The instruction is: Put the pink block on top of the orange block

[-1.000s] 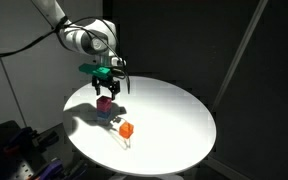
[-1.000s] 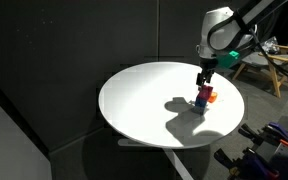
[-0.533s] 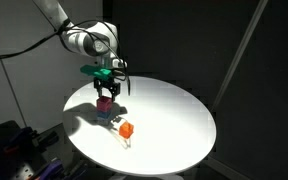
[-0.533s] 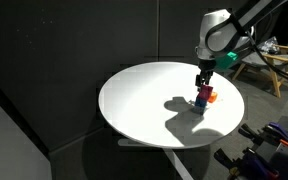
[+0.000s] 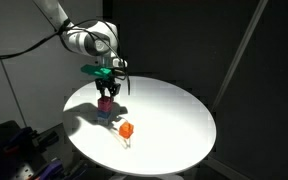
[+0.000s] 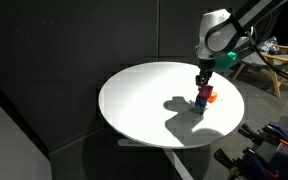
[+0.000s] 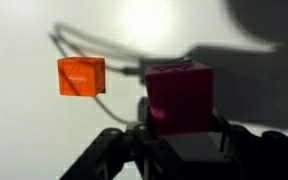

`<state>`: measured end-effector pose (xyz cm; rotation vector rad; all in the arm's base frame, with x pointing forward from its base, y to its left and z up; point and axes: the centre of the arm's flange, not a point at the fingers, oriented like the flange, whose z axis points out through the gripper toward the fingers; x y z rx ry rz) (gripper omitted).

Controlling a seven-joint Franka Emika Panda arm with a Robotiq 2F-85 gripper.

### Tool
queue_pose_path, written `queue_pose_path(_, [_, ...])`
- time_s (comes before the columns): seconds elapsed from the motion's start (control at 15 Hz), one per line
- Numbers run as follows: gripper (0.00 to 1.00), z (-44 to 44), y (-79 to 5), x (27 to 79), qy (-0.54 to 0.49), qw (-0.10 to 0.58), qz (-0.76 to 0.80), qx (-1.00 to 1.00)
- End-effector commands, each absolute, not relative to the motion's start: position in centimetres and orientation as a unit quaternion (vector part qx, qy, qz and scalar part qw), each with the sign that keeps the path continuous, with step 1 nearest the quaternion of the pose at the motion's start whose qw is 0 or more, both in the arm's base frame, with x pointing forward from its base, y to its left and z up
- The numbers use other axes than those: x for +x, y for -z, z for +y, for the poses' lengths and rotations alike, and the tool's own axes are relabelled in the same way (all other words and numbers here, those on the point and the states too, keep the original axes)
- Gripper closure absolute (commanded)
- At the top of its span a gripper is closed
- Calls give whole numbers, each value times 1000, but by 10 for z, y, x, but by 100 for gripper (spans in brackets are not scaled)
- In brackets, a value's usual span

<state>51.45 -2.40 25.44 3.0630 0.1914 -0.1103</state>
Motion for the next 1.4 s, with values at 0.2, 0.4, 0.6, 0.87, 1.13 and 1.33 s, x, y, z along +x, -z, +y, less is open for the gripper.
queue_pose_path(0.2, [69,-24,-275,524,39,53,53,996])
queue_pose_path(0.4, [69,-26,-287,527,45,48,48,997])
queue_pose_path(0.6, [69,-30,-305,531,51,44,42,997])
queue_pose_path(0.87, [69,-39,-328,537,46,44,26,998])
queue_pose_path(1.13, [69,-53,-343,548,36,45,-5,998])
queue_pose_path(1.33, [69,-66,-350,559,32,44,-33,998])
